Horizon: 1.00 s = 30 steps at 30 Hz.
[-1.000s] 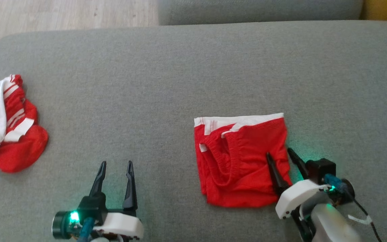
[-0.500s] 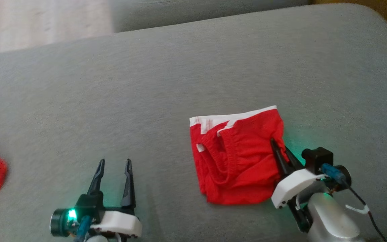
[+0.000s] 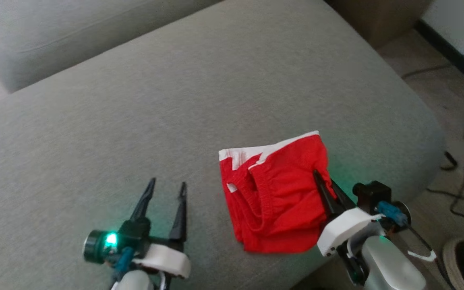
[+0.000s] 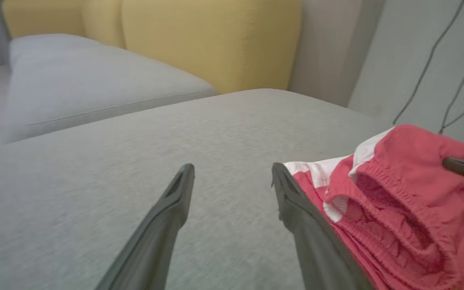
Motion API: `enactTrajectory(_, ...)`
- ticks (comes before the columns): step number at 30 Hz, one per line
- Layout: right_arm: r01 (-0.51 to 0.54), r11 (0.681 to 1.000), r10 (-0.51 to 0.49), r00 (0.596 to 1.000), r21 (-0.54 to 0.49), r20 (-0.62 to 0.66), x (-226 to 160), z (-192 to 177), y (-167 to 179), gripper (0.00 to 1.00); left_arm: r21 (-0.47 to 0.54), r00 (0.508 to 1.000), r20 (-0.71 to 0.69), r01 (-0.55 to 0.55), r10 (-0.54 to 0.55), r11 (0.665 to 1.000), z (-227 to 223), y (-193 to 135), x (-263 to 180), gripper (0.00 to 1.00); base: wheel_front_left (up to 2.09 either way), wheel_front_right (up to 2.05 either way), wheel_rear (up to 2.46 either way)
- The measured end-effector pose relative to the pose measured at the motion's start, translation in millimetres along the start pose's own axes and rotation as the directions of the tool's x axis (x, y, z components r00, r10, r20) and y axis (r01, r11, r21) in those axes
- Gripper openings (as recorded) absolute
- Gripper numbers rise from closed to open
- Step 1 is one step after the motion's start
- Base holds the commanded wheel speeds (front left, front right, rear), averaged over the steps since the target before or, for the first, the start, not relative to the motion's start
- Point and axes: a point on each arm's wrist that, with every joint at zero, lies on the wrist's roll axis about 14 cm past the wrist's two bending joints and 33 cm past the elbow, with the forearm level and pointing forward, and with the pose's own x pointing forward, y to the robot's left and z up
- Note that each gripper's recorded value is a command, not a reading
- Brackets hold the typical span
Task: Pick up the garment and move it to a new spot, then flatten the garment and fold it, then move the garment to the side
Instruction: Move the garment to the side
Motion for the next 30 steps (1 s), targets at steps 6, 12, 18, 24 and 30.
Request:
enactTrajectory(6,0.025,1.0,-0.026,0.999,-0.015,-0.027,-2.5,-7.6,-7.2,0.0,0.004,0.998,-0.012,0.064,-0.064,0.998,-6.1,-14.0,12.6,1.0,0.0,0.0,0.0)
enactTrajectory(12,-0.017,0.991,0.013,0.999,-0.135,-0.033,19.3,3.3,-6.5,0.0,-0.002,0.999,-0.04,0.029,-0.029,1.0,-18.3,-0.8,7.8,1.0,0.0,0.0,0.0)
enactTrajectory(18,0.01,0.951,-0.001,1.0,-0.31,0.029,60.6,54.9,-41.9,0.0,-0.006,0.997,-0.069,-0.019,0.019,1.0,-31.8,18.2,2.2,1.0,0.0,0.0,0.0)
enactTrajectory(24,0.07,0.881,-0.068,0.997,-0.468,0.022,102.1,91.3,-89.6,0.0,-0.011,0.995,-0.068,-0.072,0.071,0.997,-36.7,43.9,5.9,1.0,0.0,0.0,0.0)
enactTrajectory(30,0.137,0.835,-0.187,0.982,-0.533,-0.041,126.3,95.4,-138.0,0.0,-0.015,0.992,-0.053,-0.118,0.117,0.993,-36.8,66.2,9.5,1.0,0.0,0.0,0.0)
